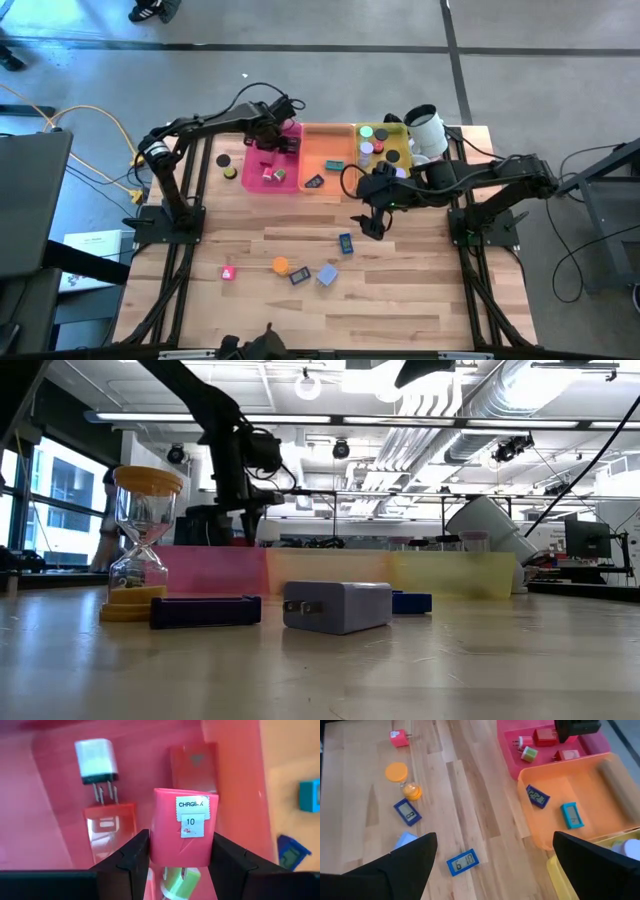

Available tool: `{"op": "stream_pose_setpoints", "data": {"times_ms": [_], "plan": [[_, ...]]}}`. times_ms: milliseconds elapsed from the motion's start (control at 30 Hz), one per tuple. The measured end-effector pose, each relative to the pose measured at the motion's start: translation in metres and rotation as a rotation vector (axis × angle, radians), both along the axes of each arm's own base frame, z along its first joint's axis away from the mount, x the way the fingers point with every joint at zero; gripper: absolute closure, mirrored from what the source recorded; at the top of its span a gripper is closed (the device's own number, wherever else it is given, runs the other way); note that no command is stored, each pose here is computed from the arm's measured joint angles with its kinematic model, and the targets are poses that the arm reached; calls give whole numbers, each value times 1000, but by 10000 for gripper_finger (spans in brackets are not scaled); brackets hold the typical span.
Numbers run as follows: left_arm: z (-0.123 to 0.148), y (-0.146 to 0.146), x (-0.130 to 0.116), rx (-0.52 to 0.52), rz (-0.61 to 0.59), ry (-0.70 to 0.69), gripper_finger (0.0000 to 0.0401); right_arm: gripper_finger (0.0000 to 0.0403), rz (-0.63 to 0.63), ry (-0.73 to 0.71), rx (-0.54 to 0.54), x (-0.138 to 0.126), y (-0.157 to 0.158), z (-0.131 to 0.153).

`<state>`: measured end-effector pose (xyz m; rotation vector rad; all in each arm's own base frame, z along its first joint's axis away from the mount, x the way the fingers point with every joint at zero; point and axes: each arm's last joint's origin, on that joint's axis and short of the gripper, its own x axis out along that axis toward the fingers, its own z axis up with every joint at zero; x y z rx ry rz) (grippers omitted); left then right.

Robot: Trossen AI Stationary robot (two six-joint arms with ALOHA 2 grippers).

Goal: Pick & Place Office items
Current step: Put the right pink charger adapter into the pink bin

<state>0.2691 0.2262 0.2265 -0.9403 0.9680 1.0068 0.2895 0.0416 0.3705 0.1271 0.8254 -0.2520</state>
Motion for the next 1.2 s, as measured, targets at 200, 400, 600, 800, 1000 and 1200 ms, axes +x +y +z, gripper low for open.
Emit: {"op": "stream_pose_setpoints", "data": {"times_ms": [200,400,600,800,1000,1200], "plan": [[0,5,-4,37,32,32,244,16,-21,-5,-25,0,-1,0],[-5,8,-4,10,30,24,244,16,-24,-19,-25,1,-1,1],[-19,12,1,-6,26,43,244,16,-24,-28,-24,2,-1,2],[-29,15,4,-31,43,47,244,16,-24,-28,-23,2,-1,2],[-32,18,4,-23,51,44,243,16,-24,-27,-24,2,-1,2],[-32,20,2,-26,66,47,238,16,-22,-26,-25,2,-1,2]]}}
